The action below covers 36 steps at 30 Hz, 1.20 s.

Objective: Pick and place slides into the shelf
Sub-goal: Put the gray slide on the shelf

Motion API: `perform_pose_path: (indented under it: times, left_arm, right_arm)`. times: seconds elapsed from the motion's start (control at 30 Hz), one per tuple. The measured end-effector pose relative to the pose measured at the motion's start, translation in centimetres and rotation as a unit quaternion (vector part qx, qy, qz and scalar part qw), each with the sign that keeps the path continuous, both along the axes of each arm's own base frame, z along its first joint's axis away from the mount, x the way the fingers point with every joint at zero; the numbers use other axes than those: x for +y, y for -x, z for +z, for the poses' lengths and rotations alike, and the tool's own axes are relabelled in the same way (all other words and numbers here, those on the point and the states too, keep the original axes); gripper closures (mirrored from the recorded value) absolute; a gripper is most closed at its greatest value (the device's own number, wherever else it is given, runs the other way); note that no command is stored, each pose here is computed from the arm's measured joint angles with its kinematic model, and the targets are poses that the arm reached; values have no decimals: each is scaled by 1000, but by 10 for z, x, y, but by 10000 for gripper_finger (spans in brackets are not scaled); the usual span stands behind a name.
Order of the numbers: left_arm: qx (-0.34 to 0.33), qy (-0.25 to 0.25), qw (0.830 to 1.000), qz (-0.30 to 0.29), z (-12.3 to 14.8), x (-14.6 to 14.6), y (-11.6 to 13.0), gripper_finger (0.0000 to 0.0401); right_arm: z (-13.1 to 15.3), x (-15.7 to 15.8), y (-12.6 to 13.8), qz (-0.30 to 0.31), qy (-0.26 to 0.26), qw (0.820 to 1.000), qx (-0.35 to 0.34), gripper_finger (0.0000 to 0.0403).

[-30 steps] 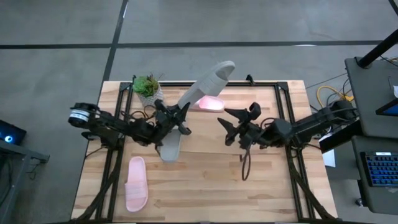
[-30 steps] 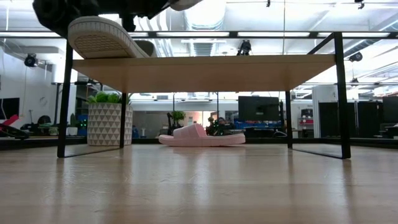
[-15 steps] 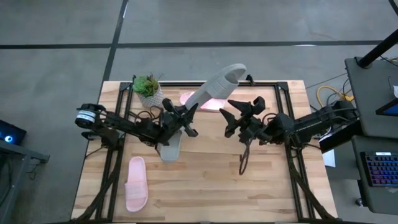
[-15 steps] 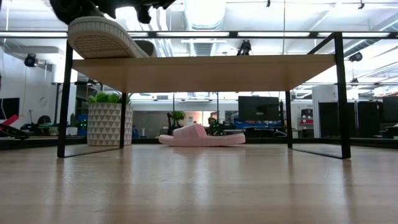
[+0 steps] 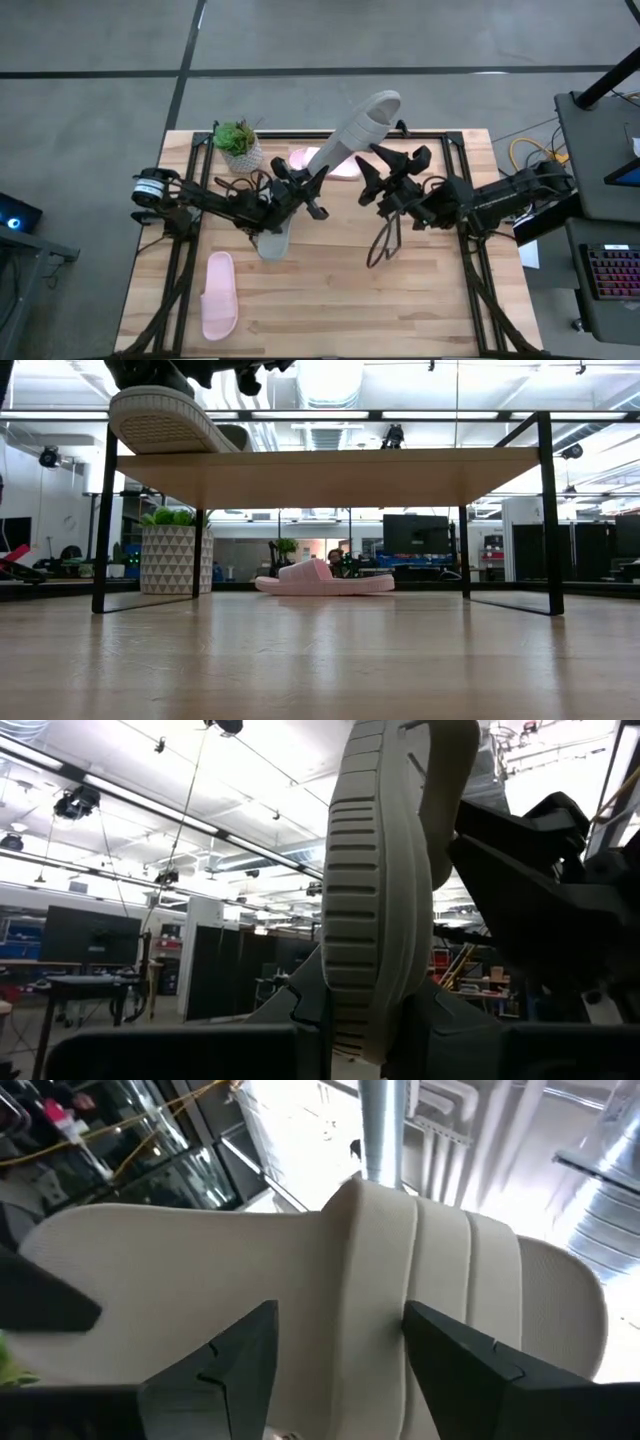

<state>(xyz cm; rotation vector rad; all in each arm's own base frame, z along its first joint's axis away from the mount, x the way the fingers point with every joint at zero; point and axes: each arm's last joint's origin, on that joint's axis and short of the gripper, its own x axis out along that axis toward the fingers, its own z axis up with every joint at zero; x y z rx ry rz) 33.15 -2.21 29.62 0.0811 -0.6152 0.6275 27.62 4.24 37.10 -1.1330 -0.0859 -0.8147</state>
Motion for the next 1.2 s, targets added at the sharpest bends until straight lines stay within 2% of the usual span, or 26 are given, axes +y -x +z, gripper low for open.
perform_pose_path:
  times: [0.33, 0.63, 0.83, 1.0, 1.2]
  left_arm:
    - [-1, 0, 1000, -2, 1, 0, 0, 369]
    - [-10, 8, 1000, -9, 2, 0, 1, 369]
    - [-14, 10, 1000, -13, 2, 0, 1, 369]
    - [-20, 13, 999, -21, 3, 0, 1, 369]
    - [-19, 9, 999, -26, 3, -1, 1, 369]
  right_arm:
    - [14, -1, 0, -53, 37, 998, 25, 197]
    - [24, -1, -2, -112, 97, 986, 75, 197]
    - [36, -2, -1, -133, 114, 981, 80, 198]
    - [41, -2, -1, -134, 111, 982, 73, 211]
    - [31, -1, -12, -134, 118, 980, 87, 241]
